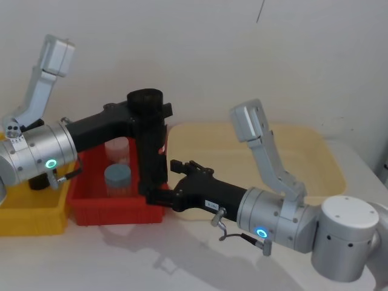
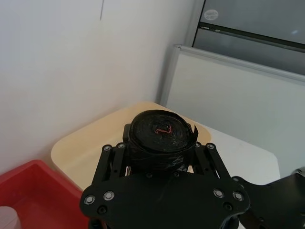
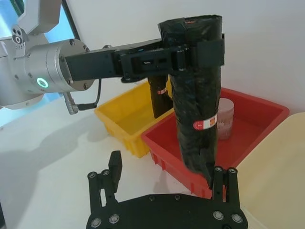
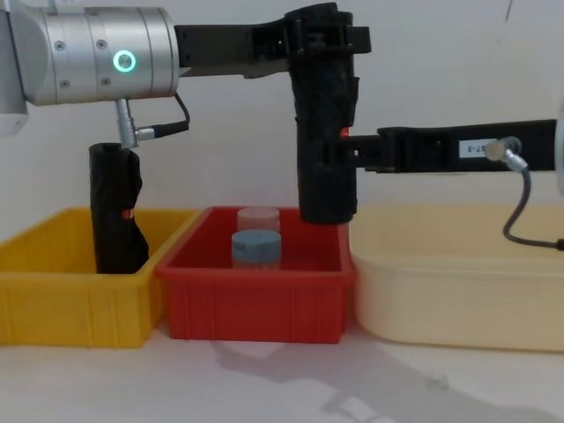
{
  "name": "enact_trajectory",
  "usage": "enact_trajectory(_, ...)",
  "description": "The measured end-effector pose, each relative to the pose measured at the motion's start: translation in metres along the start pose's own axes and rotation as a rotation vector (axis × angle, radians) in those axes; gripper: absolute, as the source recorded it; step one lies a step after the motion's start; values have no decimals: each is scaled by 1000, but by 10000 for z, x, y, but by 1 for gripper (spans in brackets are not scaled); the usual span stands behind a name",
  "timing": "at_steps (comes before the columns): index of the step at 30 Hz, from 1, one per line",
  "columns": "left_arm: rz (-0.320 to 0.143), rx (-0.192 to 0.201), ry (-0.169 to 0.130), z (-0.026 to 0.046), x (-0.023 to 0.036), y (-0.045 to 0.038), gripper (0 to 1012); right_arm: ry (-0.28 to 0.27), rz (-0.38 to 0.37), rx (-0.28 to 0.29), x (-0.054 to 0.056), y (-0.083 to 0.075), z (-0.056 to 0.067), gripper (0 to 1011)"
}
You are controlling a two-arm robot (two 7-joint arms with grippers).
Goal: Pick up the garbage bag with the one hand and transfer it to the other hand.
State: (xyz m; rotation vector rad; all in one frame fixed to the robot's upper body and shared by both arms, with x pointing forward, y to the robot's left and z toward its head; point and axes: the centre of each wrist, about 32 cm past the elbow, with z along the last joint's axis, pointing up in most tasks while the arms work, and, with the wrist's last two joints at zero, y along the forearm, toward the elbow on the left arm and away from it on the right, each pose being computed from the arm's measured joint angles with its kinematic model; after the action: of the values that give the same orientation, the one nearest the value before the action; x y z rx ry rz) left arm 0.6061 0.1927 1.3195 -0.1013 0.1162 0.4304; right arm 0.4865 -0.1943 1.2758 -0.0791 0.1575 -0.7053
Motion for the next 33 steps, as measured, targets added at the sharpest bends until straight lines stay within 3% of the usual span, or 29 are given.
enact_trajectory(33, -41, 36, 14, -29, 72, -60, 553, -61, -59, -11, 218, 242, -19, 1001)
